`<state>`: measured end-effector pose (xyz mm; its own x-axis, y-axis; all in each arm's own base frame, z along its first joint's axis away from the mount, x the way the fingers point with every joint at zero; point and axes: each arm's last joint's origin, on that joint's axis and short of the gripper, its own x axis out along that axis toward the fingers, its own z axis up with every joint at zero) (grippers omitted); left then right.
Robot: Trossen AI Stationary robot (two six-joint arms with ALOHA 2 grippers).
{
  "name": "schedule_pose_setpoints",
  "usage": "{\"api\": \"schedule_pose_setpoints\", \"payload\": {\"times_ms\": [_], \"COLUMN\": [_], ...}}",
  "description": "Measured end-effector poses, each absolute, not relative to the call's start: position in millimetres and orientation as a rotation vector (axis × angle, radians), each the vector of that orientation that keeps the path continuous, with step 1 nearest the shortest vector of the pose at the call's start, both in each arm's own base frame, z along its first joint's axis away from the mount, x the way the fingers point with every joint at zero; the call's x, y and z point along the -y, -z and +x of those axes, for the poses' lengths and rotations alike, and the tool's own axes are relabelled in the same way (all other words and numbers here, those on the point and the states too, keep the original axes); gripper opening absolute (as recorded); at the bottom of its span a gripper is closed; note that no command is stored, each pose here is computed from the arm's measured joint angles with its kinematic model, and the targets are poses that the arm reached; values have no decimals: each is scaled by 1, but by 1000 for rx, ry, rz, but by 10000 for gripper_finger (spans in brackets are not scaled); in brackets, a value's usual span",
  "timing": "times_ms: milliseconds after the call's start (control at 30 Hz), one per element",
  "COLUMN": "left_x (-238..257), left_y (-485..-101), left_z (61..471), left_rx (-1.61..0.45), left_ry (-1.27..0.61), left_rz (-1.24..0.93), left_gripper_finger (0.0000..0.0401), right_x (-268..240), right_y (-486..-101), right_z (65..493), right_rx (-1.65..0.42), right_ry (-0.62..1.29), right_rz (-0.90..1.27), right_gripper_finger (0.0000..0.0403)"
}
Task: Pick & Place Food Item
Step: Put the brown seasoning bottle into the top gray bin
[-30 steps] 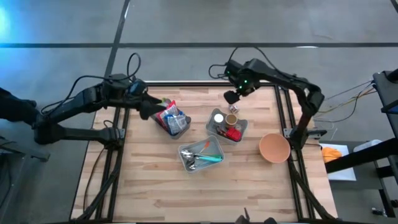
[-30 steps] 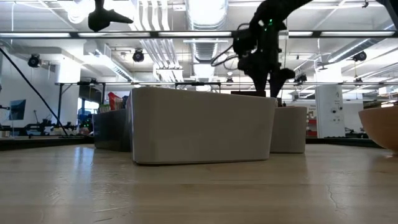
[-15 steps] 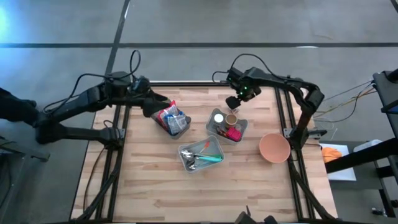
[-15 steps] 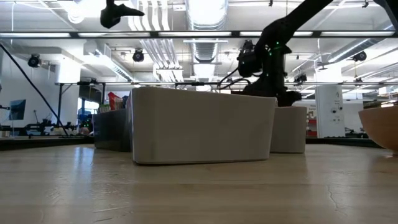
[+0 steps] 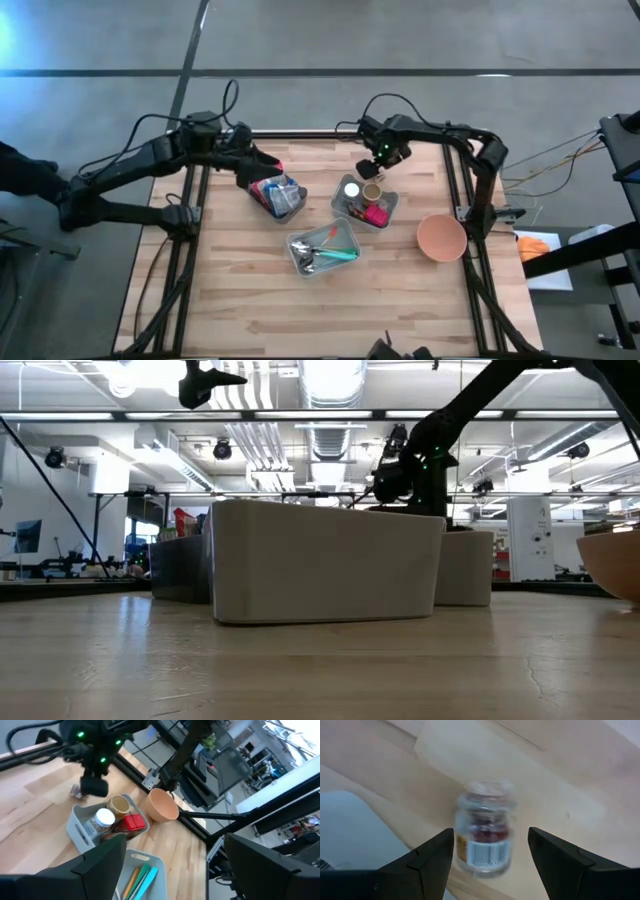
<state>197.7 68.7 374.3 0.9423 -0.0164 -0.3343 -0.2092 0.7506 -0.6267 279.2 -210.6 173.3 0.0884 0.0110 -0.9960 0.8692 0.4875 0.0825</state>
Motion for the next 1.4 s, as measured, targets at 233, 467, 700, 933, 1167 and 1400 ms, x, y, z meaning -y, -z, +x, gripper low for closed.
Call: {"api": "schedule_pose_setpoints", "payload": {"times_ms": [233, 467, 700, 933, 1167, 1400], "left_x": [-68, -69, -70, -78, -90, -98], "left_y": [-375, -375, -373, -371, -382, -373], "left_z": [198, 198, 202, 215, 242, 260], "left_rx": [-323, -326, -330, -272, -84, -74], "left_ry": [-102, -113, -127, -130, -2, 20], "left_rz": [-748, -817, -869, -977, -1036, -1155], "left_gripper_finger": [338, 338, 338, 338, 338, 338], "right_x": [213, 212, 212, 208, 186, 143], "right_y": [-157, -146, -156, -185, -242, -305], "right_z": [290, 290, 289, 282, 269, 252], "right_rx": [-1384, -1425, -1402, -1357, -1241, -1068], "right_ry": [741, 726, 718, 676, 560, 445], "right_rz": [888, 911, 881, 786, 682, 533], "right_gripper_finger": [251, 198, 186, 186, 186, 186]}}
